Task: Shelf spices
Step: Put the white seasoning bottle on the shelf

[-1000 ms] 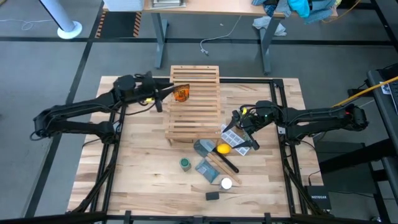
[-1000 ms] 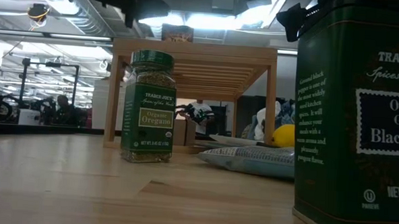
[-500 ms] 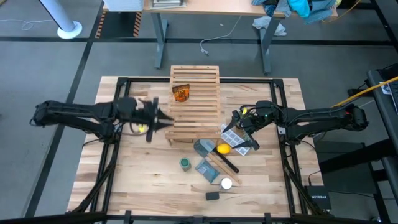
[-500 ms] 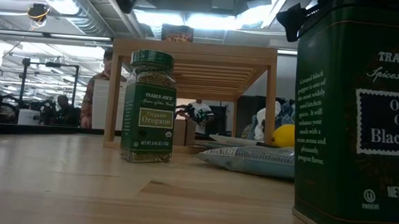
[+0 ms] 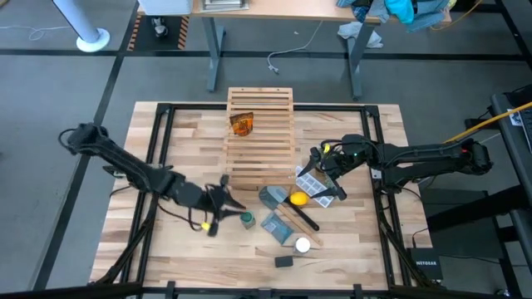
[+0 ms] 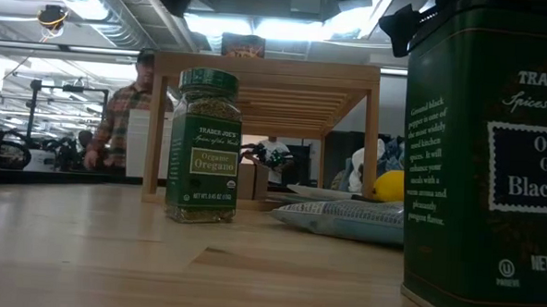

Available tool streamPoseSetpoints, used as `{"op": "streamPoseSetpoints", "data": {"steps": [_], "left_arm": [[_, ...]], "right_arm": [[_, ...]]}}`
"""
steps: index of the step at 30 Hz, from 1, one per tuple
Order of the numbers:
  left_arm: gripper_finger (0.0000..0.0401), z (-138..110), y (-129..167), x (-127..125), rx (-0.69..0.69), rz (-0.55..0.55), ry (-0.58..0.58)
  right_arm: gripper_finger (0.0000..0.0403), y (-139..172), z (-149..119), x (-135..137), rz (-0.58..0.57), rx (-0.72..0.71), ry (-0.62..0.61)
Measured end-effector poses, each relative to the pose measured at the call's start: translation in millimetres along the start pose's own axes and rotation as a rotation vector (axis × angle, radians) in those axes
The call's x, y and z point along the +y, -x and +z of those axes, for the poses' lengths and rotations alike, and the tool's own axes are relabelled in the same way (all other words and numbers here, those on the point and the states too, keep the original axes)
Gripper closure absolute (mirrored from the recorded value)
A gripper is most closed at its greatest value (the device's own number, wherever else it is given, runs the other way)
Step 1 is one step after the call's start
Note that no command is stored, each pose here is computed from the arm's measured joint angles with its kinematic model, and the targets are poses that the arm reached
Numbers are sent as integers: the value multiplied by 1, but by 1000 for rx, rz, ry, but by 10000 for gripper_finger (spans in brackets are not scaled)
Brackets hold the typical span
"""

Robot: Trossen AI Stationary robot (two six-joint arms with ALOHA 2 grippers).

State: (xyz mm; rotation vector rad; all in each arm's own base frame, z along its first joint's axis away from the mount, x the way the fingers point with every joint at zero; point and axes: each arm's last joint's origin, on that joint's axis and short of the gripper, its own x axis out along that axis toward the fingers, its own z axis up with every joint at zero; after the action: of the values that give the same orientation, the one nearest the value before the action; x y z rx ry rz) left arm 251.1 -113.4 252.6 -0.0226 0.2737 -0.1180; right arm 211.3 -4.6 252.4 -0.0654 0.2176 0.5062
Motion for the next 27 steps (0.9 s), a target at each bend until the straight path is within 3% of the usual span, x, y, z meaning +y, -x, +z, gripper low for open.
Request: {"op": "streamPoseSetpoints", "data": {"steps": [11, 22, 27], "left_arm": [[323, -34, -49, -9, 12, 19, -23], [253, -7, -58, -13, -76, 20, 1], [222, -11, -67, -19, -58, 11, 46]], "right_arm": [[24, 0, 0, -1, -35, 6, 0], [24, 0, -1, -4, -135, 23, 0], [24, 0, -1, -4, -126, 22, 0]]}}
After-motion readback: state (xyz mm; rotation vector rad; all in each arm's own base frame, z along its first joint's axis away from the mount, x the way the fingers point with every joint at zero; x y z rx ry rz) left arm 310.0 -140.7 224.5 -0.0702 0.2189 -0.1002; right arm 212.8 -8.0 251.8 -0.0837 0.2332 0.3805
